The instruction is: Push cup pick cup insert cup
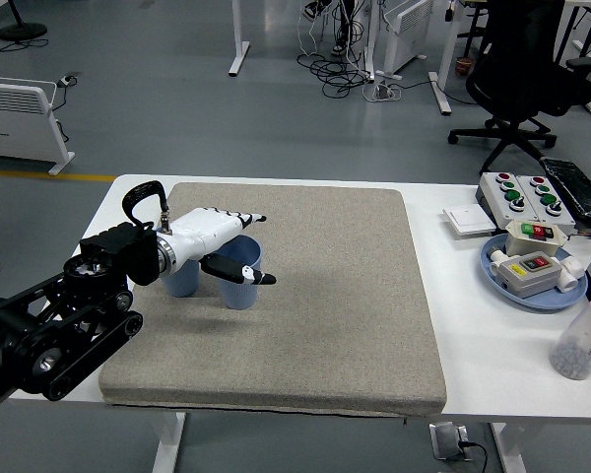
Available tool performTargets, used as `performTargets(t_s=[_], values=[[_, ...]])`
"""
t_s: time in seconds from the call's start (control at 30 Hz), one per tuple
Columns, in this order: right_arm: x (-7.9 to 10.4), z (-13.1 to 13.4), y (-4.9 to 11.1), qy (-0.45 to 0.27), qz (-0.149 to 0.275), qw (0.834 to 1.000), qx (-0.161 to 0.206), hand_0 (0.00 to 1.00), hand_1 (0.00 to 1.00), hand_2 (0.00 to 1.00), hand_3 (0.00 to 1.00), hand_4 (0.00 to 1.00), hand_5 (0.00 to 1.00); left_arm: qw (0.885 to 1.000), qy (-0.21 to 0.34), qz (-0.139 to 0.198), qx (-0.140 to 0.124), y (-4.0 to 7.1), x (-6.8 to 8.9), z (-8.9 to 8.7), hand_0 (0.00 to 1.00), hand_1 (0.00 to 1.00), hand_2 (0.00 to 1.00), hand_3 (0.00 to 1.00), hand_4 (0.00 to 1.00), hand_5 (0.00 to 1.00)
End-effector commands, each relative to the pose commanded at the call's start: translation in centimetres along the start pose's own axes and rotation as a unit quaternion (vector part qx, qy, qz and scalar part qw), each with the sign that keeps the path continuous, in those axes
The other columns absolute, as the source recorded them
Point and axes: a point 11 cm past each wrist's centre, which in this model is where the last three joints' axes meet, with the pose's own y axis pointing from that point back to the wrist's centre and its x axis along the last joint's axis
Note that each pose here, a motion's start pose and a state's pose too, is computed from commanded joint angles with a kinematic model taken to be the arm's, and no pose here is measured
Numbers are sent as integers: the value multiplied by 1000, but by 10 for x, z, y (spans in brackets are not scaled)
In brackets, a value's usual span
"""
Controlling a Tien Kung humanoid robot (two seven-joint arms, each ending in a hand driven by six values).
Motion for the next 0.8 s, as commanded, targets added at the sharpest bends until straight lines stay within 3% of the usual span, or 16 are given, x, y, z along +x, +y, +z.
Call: performTargets(t_s=[0.07,0.1,0.27,0.3,0.47,0.5,0.67,0.7,0.8], values=[[0,0,0,0,0,1000,0,721,643,681,612,181,424,1000,-1,-3,4,-3,-2,-1,887,916,980,998,998,816],[0,0,0,0,0,1000,0,720,641,681,612,183,422,1000,-1,-3,5,-3,-2,-1,843,899,959,998,998,673],[0,0,0,1,0,1000,0,720,641,681,612,183,422,1000,-14,-7,17,-8,-7,-6,843,899,959,998,998,673],[0,0,0,1,0,1000,-1,720,641,680,612,183,422,1000,-16,-6,18,-9,-7,-6,820,884,944,998,966,597],[0,0,0,1,1,1000,0,720,641,680,612,183,422,999,-26,-6,24,-10,-10,-9,820,884,944,998,966,597],[0,0,0,1,1,1000,0,720,641,679,611,185,421,999,-29,-5,23,-11,-10,-9,712,833,894,998,928,527],[-1,0,0,1,0,1000,-1,720,641,679,611,185,421,999,-44,-1,20,-11,-11,-9,712,833,894,998,928,527],[-1,0,0,1,0,1000,-1,720,642,678,611,186,422,999,-46,0,20,-11,-11,-9,557,727,815,979,871,433],[-1,1,0,1,0,1000,-1,720,642,678,611,186,422,998,-54,5,15,-11,-11,-8,557,727,815,979,871,433]])
